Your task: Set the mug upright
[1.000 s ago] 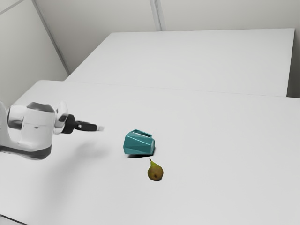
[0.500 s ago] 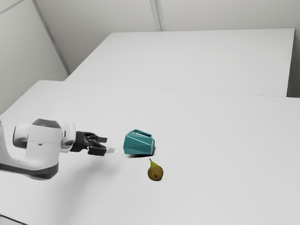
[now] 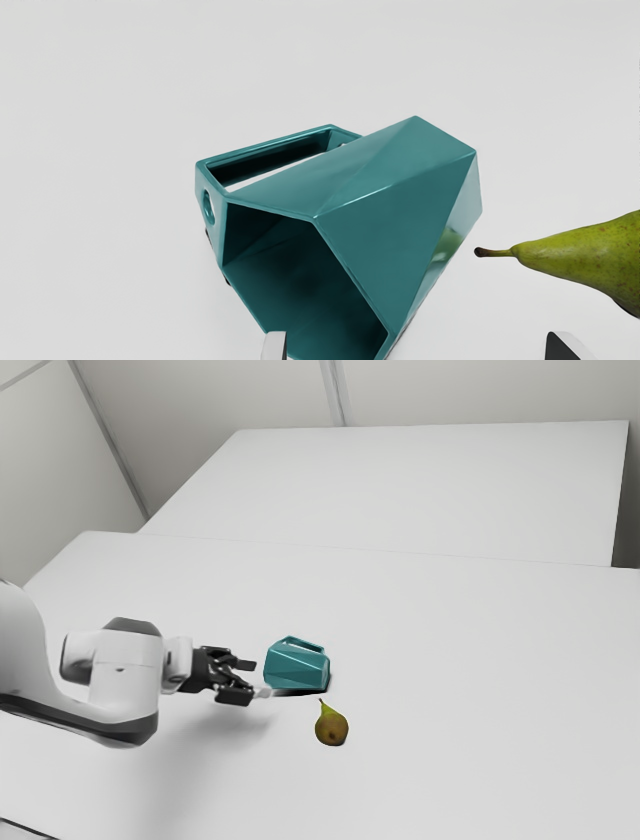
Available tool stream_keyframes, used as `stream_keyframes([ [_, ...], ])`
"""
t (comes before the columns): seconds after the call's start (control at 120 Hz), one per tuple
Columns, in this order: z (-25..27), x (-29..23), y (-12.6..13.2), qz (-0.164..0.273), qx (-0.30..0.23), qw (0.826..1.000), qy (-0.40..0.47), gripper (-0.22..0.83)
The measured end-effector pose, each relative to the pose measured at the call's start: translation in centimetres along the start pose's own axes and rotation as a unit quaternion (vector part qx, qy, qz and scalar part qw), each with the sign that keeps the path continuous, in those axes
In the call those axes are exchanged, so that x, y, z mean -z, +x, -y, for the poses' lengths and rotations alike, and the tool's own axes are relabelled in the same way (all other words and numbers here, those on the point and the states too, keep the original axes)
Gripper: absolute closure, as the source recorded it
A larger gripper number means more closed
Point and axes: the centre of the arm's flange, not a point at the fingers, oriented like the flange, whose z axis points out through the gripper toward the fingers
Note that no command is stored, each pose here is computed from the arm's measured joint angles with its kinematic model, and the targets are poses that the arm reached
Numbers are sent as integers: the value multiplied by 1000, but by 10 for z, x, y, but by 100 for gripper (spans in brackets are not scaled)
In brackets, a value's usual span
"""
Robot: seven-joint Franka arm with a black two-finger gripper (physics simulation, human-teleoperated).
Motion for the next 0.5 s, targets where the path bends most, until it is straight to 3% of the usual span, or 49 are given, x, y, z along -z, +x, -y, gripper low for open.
stream_keyframes([
  [0.5, 2, -29, 6, 5, -43, 999, -4, 13],
])
